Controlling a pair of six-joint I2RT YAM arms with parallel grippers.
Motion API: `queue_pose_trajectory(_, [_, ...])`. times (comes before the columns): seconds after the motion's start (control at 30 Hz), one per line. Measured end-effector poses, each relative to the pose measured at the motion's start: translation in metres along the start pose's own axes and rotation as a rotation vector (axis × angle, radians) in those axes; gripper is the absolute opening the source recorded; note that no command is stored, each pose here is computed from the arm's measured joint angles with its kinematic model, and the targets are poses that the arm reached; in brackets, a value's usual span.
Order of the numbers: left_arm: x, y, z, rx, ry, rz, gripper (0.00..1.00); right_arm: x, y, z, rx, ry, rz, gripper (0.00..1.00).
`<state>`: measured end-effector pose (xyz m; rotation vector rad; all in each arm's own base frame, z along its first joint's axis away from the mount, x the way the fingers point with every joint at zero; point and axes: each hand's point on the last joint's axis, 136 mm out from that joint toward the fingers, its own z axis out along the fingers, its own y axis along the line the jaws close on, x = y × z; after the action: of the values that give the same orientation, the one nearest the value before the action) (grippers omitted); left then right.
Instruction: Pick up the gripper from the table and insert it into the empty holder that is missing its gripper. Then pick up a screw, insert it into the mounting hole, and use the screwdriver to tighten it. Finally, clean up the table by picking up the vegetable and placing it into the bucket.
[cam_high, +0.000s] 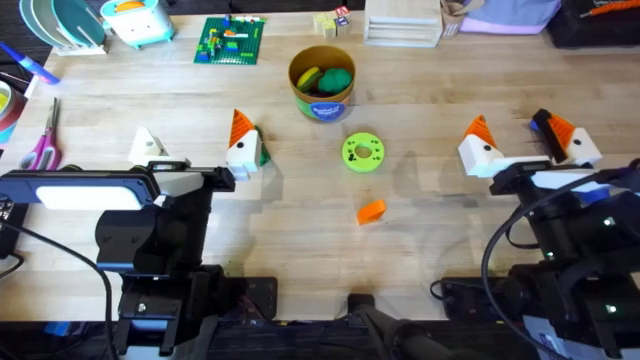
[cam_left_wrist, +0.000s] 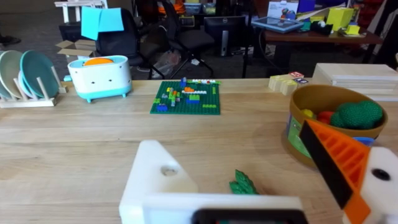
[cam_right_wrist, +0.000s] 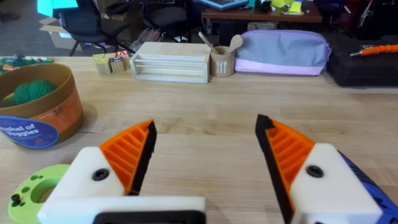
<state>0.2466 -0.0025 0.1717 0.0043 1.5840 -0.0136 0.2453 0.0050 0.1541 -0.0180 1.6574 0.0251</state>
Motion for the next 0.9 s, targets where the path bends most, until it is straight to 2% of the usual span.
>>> queue_pose_trajectory(0.47, [-0.001, 0.002, 0.0, -0.01, -0.001, -0.015, 0.994, 0.001, 0.0, 0.0, 0.0, 0.006, 0.001, 0.992])
queue_pose_trajectory(0.63, [-0.002, 0.008, -0.006, -0.05, 0.097, -0.06, 0.992, 0.004, 0.003, -0.006, -0.014, 0.08, 0.037, 0.991])
queue_pose_trajectory(0.77, [-0.025, 0.009, -0.019, -0.067, 0.221, -0.097, 0.992, -0.01, 0.005, -0.019, -0.021, 0.182, 0.059, 0.991])
queue_pose_trajectory(0.9, [-0.06, 0.009, -0.028, -0.079, 0.339, -0.116, 0.993, -0.057, 0.006, -0.032, -0.024, 0.213, 0.061, 0.992])
